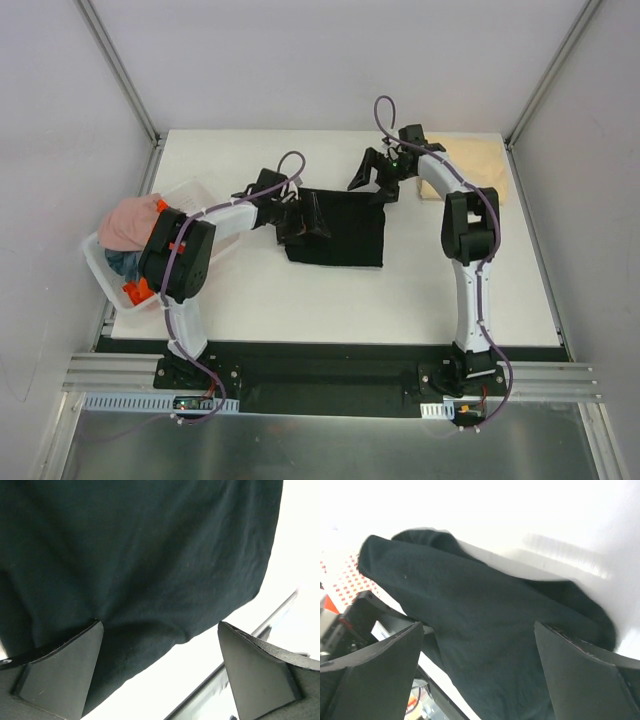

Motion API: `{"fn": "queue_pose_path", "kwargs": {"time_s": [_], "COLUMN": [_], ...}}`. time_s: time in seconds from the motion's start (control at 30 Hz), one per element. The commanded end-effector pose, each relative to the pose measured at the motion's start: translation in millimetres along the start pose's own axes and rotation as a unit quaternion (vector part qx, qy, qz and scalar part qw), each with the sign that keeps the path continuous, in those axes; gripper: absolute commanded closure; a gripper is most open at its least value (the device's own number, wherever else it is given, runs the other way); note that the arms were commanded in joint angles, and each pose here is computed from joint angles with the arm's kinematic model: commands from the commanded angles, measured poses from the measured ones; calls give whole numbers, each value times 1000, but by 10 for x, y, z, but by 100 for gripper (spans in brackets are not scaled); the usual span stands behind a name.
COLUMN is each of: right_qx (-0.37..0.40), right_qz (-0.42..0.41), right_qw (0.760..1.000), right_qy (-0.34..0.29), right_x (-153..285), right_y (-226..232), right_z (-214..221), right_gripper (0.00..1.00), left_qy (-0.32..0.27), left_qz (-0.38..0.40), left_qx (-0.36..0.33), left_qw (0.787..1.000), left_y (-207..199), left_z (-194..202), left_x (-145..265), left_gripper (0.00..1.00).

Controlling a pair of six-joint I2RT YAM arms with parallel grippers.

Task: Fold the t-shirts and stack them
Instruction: Put the neatly folded tshirt into the corner of the board with the right arm

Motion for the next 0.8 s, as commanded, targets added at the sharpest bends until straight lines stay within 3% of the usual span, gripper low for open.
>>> {"fn": "queue_pose_path", "kwargs": {"time_s": [0.0, 0.2, 0.33, 0.63, 0.77], "right_qx": [93, 134, 96, 28, -8], "right_qz": [-51, -113, -124, -111, -43], "right_qw": [993, 984, 988, 991, 997], "right_qy": [-50, -37, -2, 68, 65], "right_x": [814, 1243, 1119, 801, 598], "right_y": [635, 869, 737, 270, -110], "right_z": [60, 796, 1290, 1746, 1798], "right_gripper": [4, 3, 4, 3, 3], "left_qy": [35, -4, -35, -30, -29], "left_qz": [-16, 28, 38, 15, -17], "left_qx": [11, -18, -42, -4, 24], "left_qw": [999, 999, 998, 999, 999], "left_y": [-168, -589, -720, -218, 130], "left_z": [465, 372, 42, -613, -700], "left_x": [210, 525, 584, 139, -8], "left_gripper": [1, 1, 1, 1, 1]}}
Point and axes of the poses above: each gripper's point midway between its finger pads, its own x axis back along the fingers, its own y axis along the line the jaws close on, z = x × y, the point moved 3 cm from there along x, back along the fingers, and after that the axes turned 3 degrees about -x, right-handed, at the moved point
